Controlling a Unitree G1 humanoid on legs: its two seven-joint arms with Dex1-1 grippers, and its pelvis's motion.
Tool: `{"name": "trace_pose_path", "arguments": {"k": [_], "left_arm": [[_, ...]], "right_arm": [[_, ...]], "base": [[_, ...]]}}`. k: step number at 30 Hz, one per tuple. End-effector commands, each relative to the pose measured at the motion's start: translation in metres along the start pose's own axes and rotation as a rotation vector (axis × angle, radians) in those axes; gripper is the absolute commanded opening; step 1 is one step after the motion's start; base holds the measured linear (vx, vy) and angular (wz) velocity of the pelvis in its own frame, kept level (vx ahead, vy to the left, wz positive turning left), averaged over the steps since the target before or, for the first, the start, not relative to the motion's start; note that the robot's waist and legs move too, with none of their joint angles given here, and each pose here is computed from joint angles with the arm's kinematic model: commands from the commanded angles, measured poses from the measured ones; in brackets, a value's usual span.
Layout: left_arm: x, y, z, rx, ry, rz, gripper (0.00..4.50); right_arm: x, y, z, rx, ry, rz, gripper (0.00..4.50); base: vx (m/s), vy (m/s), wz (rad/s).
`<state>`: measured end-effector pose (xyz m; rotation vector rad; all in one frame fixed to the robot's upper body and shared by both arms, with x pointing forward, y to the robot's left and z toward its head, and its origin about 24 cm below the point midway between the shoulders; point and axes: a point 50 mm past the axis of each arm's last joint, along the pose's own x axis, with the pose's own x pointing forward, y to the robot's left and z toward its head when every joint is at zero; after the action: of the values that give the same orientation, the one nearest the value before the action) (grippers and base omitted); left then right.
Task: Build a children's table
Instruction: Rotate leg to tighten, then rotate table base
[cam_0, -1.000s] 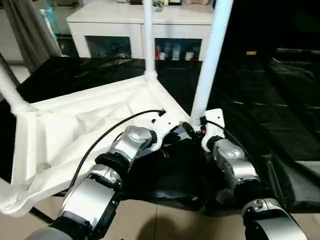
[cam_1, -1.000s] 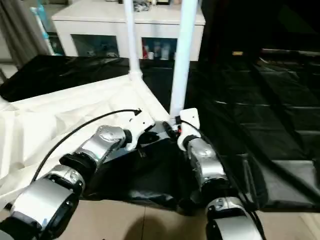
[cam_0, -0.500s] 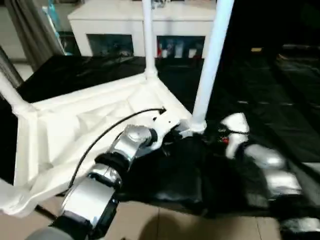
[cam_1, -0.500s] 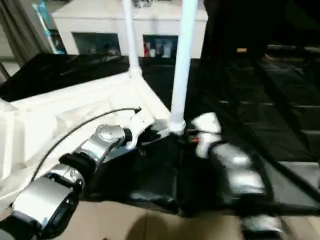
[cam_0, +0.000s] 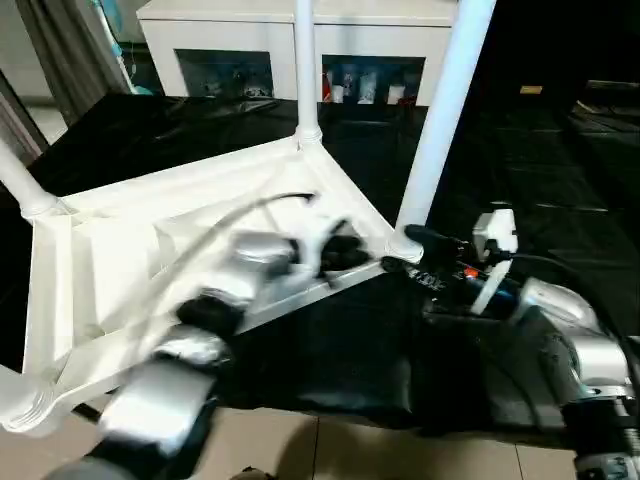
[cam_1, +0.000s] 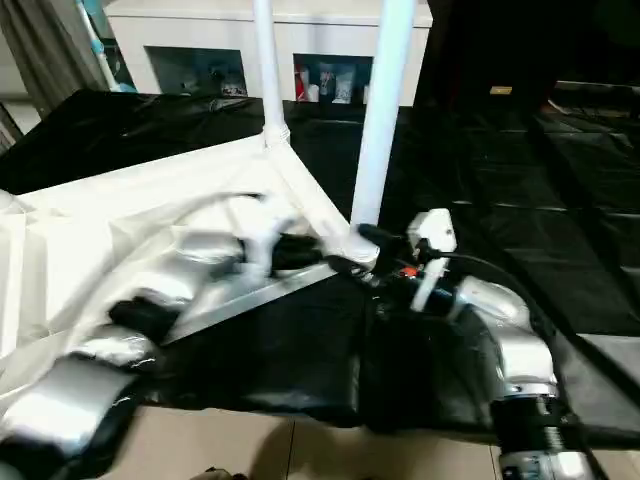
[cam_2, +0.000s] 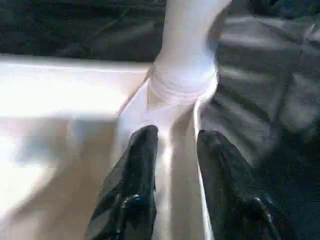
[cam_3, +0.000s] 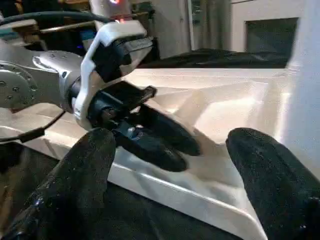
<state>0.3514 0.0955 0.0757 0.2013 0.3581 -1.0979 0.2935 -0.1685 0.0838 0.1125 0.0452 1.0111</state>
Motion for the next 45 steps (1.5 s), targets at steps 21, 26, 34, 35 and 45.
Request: {"name": "trace_pose_path", "arguments": {"k": [21,26,34,35,45], "left_arm": [[-0.104,-0.064,-0.04,-0.059,0.301,-0.085,3.55],[-0.112,-0.059,-0.055,-0.078,0.396,0.02,3.97],[-0.12,-0.06,-0.072,-0.1,0.493,0.087,4.47],[-0.119,-0.061,-0.074,-0.106,0.495,0.09,4.47],[-0.113,-0.059,-0.077,-0.094,0.496,0.116,4.47]], "right_arm": [[0.062,0.006,-0.016,0.08,-0.036,-0.141,3.93],[0.073,0.007,-0.017,0.057,-0.033,-0.147,3.93],[0.074,-0.017,-0.017,0.056,-0.031,-0.36,3.93],[0.072,-0.021,-0.017,0.06,-0.03,-0.394,3.93],[0.03,-0.065,-0.009,0.018,-0.034,-0.691,3.93]], "base": [[0.0,0.0,0.0],[0.0,0.0,0.0],[0.0,0.0,0.0],[0.0,0.0,0.0],[0.0,0.0,0.0]]}}
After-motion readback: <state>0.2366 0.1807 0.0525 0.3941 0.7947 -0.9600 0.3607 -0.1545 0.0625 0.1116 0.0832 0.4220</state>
